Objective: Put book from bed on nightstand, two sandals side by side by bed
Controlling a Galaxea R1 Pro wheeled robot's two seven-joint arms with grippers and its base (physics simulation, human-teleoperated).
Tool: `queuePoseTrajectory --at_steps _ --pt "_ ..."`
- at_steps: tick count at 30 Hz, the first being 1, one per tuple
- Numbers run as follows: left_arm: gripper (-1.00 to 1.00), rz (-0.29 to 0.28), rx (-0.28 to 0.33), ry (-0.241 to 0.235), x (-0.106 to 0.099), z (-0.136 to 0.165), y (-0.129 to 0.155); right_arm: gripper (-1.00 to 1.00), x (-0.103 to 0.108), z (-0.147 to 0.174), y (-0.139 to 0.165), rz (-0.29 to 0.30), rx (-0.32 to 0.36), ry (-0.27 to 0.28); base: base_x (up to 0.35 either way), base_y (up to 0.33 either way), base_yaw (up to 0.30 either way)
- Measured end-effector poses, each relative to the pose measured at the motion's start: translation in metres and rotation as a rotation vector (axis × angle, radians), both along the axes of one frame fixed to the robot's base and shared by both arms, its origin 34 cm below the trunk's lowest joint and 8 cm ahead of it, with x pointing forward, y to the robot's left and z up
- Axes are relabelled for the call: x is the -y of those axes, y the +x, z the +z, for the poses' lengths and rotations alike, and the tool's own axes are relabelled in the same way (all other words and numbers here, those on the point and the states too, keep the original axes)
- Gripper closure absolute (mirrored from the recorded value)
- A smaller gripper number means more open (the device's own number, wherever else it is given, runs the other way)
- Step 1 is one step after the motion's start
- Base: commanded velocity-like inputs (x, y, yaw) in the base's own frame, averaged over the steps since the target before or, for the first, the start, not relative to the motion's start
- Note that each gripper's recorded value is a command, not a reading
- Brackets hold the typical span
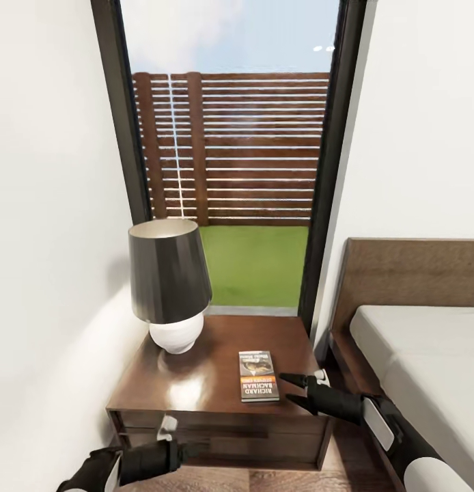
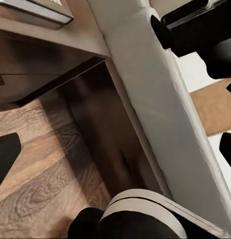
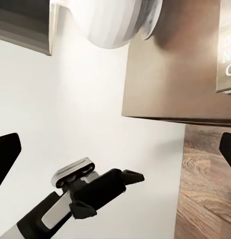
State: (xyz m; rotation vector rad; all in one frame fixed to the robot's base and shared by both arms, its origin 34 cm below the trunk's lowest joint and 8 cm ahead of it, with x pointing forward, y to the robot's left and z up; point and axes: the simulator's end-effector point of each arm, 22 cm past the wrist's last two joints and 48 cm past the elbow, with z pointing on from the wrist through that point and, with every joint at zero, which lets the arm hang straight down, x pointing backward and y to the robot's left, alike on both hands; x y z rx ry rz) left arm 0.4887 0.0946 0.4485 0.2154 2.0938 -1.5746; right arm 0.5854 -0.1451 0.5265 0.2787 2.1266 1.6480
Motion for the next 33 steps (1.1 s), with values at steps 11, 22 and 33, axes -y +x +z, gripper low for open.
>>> queuePoseTrajectory --at_steps 11,22,33 --pt "-1.00 -0.076 0.027 0.252 -0.011 -0.033 -0.019 -1.00 0.000 0.024 0.006 0.000 -0.001 0.000 0.000 0.000 0.000" --pt "-1.00 0.016 -0.024 0.432 -0.025 -0.054 -0.009 -1.00 -0.005 0.046 0.011 0.009 -0.001 -0.008 0.000 0.000 0.000" --pt "-1.00 0.019 -0.003 0.439 -0.027 -0.030 -0.001 -1.00 0.005 0.068 0.028 -0.048 0.129 -0.064 0.000 0.000 0.000"
